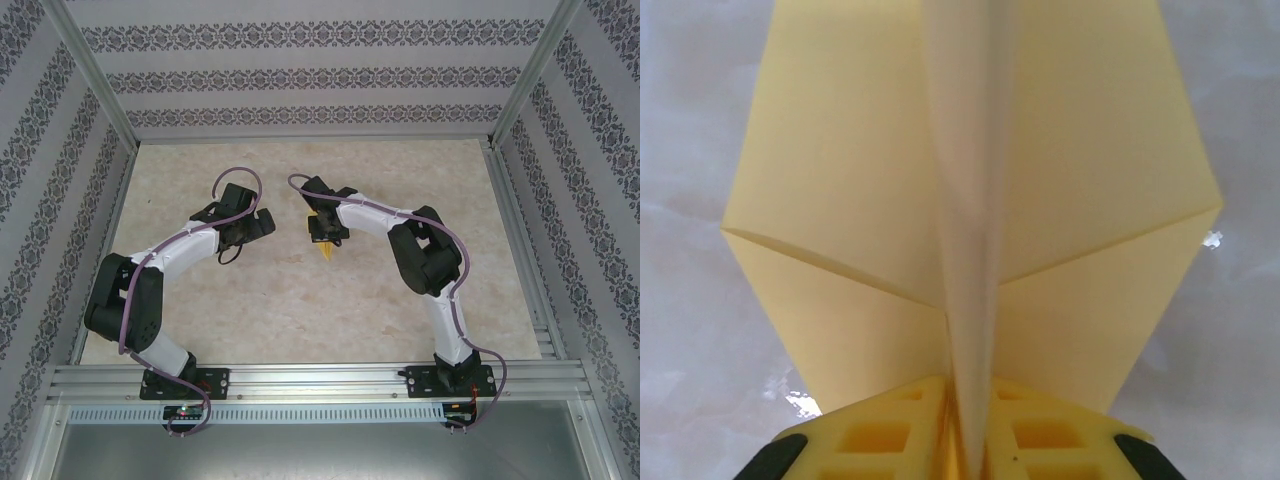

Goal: Fold a paper plane with a square sheet of paper (pick it up from the middle)
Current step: Move a paper plane to the center of the table.

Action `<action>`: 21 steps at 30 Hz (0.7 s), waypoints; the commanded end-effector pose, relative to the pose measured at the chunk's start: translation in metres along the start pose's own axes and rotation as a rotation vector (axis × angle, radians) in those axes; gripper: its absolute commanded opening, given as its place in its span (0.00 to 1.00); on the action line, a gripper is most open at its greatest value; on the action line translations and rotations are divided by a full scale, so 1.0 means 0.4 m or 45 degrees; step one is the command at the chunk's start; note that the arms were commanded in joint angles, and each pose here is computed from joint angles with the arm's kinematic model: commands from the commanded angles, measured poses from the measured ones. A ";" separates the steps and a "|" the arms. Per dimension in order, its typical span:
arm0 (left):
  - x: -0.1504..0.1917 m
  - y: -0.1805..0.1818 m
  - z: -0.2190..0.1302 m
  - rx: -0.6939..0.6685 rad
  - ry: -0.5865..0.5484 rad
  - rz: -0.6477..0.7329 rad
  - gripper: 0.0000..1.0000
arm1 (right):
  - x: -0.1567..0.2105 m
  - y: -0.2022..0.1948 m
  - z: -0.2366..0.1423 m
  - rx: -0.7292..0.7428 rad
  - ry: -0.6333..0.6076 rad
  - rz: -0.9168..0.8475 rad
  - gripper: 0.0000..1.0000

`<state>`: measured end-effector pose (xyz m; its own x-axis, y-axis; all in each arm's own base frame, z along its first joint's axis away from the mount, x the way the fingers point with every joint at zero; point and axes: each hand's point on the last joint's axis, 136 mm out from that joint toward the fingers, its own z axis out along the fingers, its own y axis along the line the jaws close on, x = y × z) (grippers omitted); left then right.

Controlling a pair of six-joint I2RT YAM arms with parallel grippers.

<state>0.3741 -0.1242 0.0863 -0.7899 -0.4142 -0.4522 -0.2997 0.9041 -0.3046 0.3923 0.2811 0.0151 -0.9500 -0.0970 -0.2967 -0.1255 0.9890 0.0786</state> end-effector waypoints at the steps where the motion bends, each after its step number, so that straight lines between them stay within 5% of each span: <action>1: 0.003 0.015 -0.002 -0.009 0.016 0.017 1.00 | 0.004 -0.008 0.021 0.007 0.017 0.034 0.17; 11: -0.012 0.008 -0.012 -0.008 0.001 0.044 1.00 | 0.048 -0.021 0.054 0.043 0.052 0.095 0.15; 21: -0.112 -0.014 -0.086 -0.055 -0.147 0.084 1.00 | -0.110 0.004 -0.217 -0.041 -0.269 0.194 0.35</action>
<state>0.3862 -0.1224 0.1107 -0.7798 -0.3788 -0.4985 -0.2722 0.9222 -0.2748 0.3954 0.2767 0.0443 -0.9382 0.0205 -0.3455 -0.0206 0.9932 0.1150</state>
